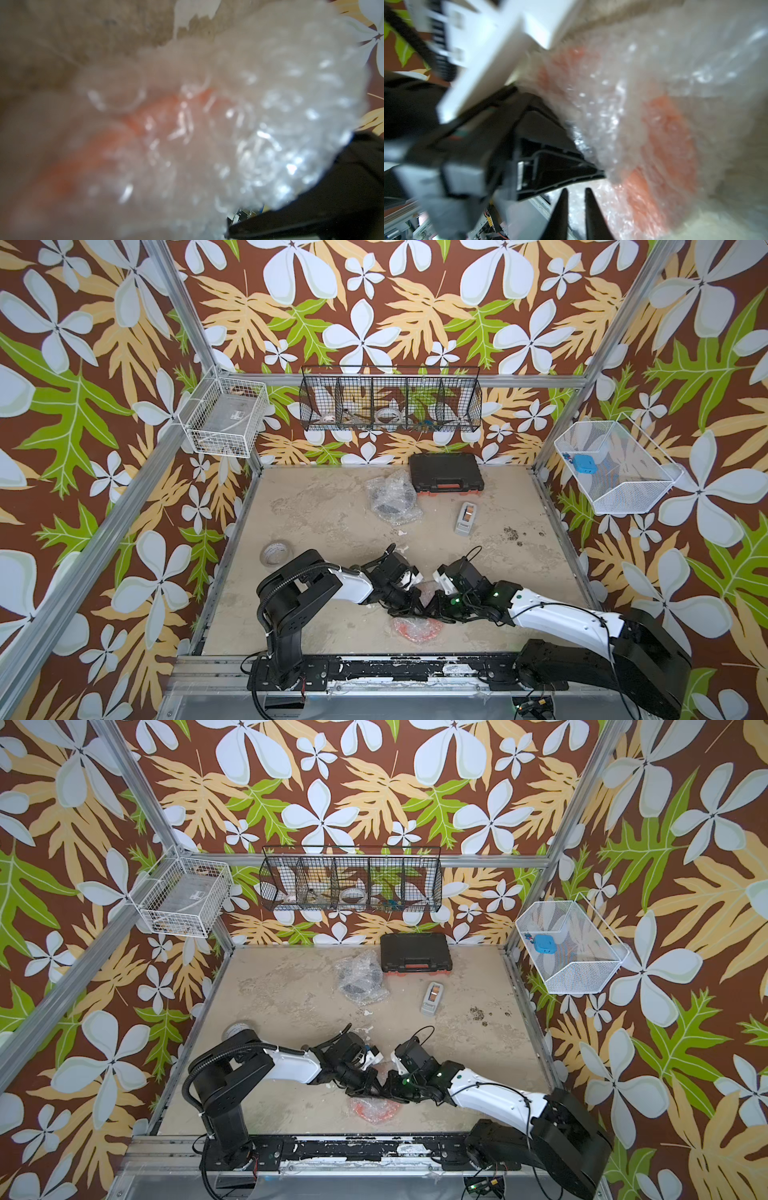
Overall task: Wrap dinner plates in bubble wrap
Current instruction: Wrap the plate in the bubble wrap.
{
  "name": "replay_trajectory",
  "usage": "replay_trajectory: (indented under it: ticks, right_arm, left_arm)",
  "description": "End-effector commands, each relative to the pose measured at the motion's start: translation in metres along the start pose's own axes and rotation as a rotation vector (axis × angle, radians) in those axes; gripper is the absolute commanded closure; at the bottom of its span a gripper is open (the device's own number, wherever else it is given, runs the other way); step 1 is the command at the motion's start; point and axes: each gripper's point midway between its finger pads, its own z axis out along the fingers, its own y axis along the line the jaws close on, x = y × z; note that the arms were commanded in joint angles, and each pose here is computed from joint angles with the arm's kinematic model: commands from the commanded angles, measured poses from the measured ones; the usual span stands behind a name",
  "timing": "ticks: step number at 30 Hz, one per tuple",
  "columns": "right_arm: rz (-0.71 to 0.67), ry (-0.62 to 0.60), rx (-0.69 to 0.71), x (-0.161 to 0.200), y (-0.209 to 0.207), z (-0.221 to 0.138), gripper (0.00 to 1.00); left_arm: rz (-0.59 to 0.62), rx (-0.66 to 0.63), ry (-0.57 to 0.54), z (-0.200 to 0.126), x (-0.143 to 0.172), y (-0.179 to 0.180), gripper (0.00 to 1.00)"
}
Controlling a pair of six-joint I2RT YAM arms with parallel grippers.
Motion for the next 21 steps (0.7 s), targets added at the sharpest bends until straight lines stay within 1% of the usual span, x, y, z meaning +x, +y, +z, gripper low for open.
replay_trajectory:
  ticks: [1,3,4,7,12,17,19,21]
  right_arm:
    - [-0.059,-0.037,0.041,0.0,-0.003,-0.011,0.61]
    - [-0.075,-0.036,0.006,0.002,0.004,-0.01,0.54]
    - [-0.076,-0.03,-0.002,0.003,0.005,-0.008,0.53]
    - [-0.086,-0.002,-0.006,0.005,0.009,0.001,0.53]
    - [-0.121,0.044,-0.007,0.012,0.021,0.019,0.59]
    - [-0.108,0.063,0.041,0.014,0.009,0.029,0.73]
    - [-0.1,0.072,0.07,0.016,0.002,0.031,0.75]
    - [-0.097,0.081,0.081,0.018,-0.001,0.031,0.74]
  left_arm:
    - [-0.122,-0.196,0.014,0.002,0.017,0.055,1.0]
    - [-0.124,-0.196,0.015,0.002,0.018,0.056,1.0]
    - [-0.125,-0.196,0.015,0.002,0.017,0.056,1.0]
    - [-0.127,-0.192,0.016,0.003,0.017,0.055,1.0]
    - [-0.13,-0.186,0.014,0.003,0.016,0.053,1.0]
    - [-0.129,-0.176,0.011,0.002,0.015,0.049,1.0]
    - [-0.126,-0.173,0.006,0.001,0.015,0.047,1.0]
    - [-0.127,-0.171,0.0,0.0,0.013,0.046,1.0]
